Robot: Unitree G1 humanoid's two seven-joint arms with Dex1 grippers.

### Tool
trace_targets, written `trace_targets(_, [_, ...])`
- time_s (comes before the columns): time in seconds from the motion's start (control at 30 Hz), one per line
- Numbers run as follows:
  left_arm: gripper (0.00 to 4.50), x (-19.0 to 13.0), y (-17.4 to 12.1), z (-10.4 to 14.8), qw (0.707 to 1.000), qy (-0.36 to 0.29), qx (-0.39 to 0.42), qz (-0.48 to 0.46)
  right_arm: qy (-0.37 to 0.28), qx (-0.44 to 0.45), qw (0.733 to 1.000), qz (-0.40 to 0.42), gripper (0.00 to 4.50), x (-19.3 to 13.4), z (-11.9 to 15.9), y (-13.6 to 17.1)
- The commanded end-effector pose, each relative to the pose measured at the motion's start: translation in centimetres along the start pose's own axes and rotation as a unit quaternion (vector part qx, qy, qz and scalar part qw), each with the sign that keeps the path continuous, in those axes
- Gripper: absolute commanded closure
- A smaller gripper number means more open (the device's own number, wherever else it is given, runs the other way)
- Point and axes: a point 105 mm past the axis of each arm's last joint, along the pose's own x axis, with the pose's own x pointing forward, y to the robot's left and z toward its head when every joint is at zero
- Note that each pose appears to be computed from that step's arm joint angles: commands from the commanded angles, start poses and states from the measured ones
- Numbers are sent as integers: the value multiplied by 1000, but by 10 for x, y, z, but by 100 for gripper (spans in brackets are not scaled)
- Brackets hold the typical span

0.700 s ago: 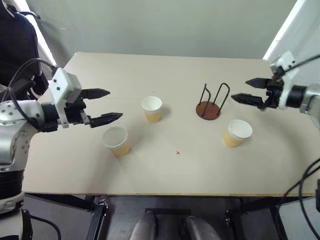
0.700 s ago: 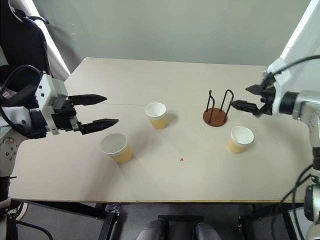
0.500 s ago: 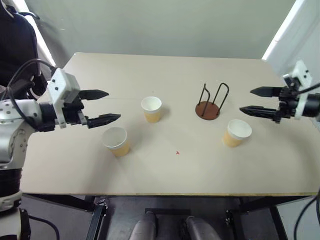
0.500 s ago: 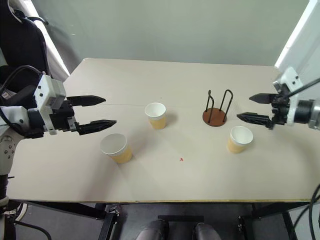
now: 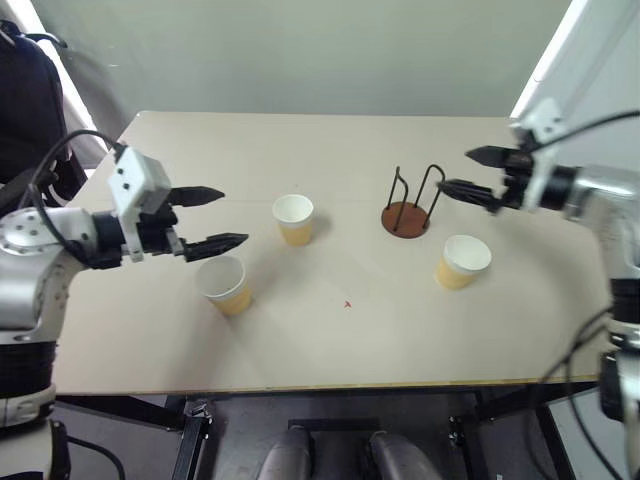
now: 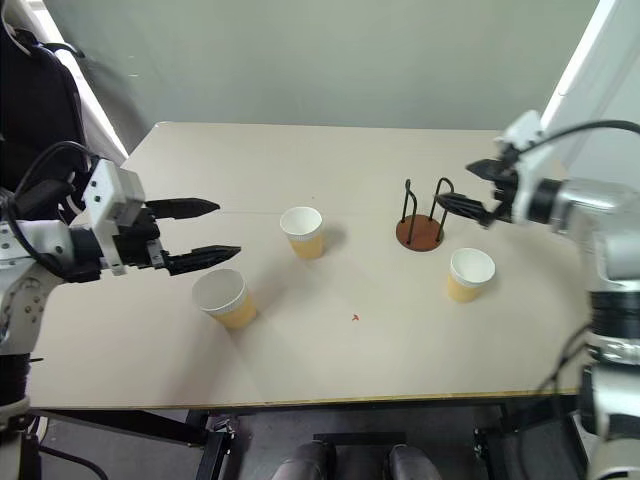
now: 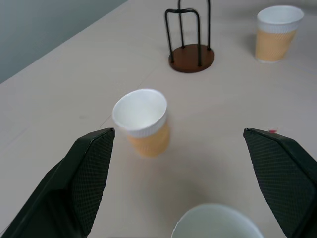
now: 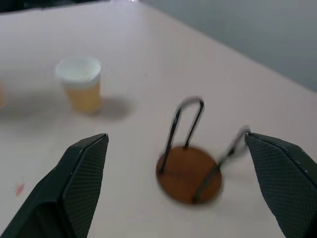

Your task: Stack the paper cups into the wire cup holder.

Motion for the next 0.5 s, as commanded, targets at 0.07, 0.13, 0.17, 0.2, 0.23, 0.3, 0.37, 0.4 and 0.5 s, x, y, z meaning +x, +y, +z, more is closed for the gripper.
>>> trace_targets(0.07, [4, 3, -6, 7, 999, -13, 28, 14, 11, 8, 997, -70, 0, 19, 9, -9])
trace_targets(0.13, [4, 4, -8, 9, 999, -23, 27, 17, 20, 12, 997, -80, 0, 23, 5, -10])
trace_targets(0.17, [4, 5, -9, 13, 999, -35, 33, 19, 25, 15, 996, -84, 0, 26, 2, -10])
trace_targets(0.2, [4, 5, -10, 15, 998, -43, 38, 21, 28, 16, 996, -87, 0, 27, 1, -10])
trace_targets(0.23, [4, 4, -10, 22, 997, -63, 44, 29, 33, 23, 995, -92, 0, 29, -2, -11])
trace_targets(0.3, [4, -4, -7, 39, 993, -106, 32, 35, 42, 30, 994, -101, 0, 34, -7, -13])
trace_targets(0.37, [4, -13, -13, 28, 998, -61, 17, 7, 53, 37, 990, -125, 0, 40, -14, -19])
trace_targets(0.4, [4, -16, -13, 27, 998, -55, 14, 9, 54, 36, 989, -131, 0, 42, -16, -21])
trace_targets(0.5, [4, -25, -12, 29, 999, -44, 23, 12, 50, 34, 990, -127, 0, 47, -17, -18])
